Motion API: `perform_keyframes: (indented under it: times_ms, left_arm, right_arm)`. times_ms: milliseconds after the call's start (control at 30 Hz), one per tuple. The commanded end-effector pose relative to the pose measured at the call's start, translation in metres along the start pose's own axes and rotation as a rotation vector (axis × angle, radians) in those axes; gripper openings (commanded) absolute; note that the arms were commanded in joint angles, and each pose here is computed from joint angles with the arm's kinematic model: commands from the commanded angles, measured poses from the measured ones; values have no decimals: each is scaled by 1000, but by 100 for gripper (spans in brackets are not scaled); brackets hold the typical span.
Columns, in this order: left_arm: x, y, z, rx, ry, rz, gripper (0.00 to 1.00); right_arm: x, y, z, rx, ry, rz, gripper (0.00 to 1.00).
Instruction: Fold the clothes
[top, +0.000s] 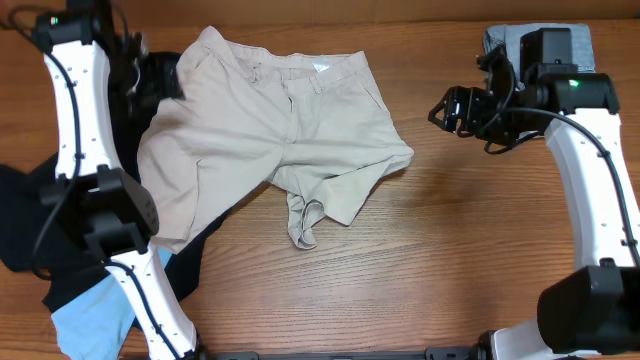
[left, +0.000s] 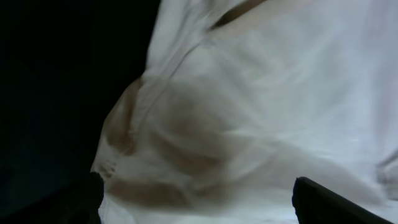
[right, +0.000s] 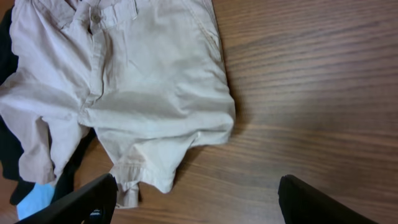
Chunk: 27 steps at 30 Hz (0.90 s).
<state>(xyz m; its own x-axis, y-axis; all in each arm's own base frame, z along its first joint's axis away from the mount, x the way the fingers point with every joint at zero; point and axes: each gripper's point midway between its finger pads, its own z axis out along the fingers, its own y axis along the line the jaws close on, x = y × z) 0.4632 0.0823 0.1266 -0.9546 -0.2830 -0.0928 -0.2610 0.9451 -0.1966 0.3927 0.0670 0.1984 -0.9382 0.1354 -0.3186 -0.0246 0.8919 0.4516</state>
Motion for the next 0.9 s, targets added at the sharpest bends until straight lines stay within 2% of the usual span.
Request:
perform_keyframes:
  times_ms: [0,133,400,533,667,867]
  left_arm:
    - [19,19,36,-26,99,-14,98]
    - [26,28,60,-27,124,-30,98]
    - [20,40,87,-30,81,-20,97]
    - [19,29,89,35,74,30,96]
    - [12,10,65,115,49,50,100]
    - [-12,-24,-22,191,-100,96,100]
  right_arm:
    - [-5,1,11,8,5,-18,86]
    - [-5,0,18,8,20,-17,87]
    - [-2,-6,29,13,51,-3,87]
    - [-8,-4,31,9,33,-15,86]
    - [-8,0,42,-1,21,-41,86]
    - [19,4,79,-13,71,-50,86]
